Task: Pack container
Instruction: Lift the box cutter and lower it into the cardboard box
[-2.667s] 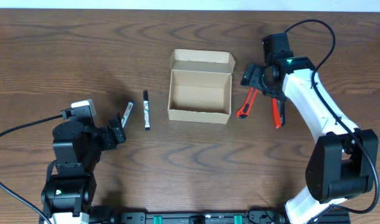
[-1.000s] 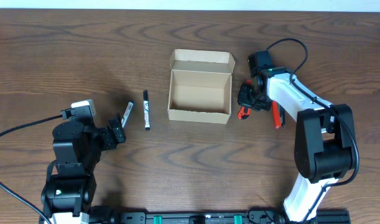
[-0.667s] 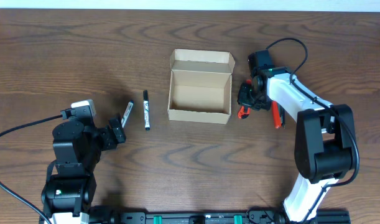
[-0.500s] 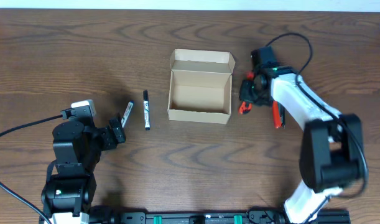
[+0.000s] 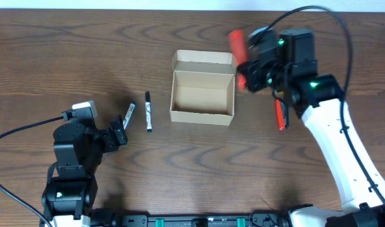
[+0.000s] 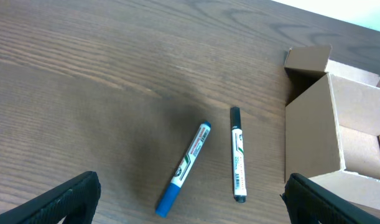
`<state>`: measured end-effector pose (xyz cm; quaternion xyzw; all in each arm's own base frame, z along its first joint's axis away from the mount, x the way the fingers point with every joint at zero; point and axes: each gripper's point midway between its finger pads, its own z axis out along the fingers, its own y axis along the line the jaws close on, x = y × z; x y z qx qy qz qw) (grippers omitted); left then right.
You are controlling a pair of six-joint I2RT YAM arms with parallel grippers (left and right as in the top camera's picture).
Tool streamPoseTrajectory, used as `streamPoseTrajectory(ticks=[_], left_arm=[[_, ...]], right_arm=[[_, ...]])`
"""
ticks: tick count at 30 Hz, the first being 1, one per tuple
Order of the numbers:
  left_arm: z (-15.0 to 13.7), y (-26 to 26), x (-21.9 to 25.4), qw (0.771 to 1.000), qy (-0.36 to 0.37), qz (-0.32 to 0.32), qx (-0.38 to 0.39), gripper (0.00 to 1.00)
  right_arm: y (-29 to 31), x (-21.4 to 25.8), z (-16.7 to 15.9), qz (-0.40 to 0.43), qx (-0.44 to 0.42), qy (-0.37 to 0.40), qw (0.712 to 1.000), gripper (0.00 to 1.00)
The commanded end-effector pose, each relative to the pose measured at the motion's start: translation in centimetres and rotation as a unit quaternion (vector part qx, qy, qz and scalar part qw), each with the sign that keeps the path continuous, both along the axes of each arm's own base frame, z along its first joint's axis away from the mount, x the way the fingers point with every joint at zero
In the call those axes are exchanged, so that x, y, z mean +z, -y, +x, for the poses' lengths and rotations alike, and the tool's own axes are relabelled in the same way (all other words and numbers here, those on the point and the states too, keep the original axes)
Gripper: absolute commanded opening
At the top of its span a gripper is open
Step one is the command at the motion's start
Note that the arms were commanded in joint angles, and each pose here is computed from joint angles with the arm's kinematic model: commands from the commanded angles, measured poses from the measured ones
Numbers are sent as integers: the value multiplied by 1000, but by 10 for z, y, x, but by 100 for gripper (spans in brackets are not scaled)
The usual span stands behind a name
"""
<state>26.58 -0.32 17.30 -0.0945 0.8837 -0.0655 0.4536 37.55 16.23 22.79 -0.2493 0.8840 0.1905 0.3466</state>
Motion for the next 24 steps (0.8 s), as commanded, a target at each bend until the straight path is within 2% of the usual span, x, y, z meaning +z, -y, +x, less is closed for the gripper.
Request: streamPoseTrajectory(ticks=[1,6,14,24], left_arm=[[2,1,12,1000,13,8,-6,95],[2,1,12,1000,13,8,-7,95],[2,1,12,1000,13,8,-7,95],[2,1,12,1000,13,8,-7,95]], right_arm=[[-45,4,-30,-11,195,61,979,1],[-53,-2,-23,-89,192,93,973,1],[-64,-20,6,-142,195,111,964,1],[-66,-83,10,-211,299,91,926,1]])
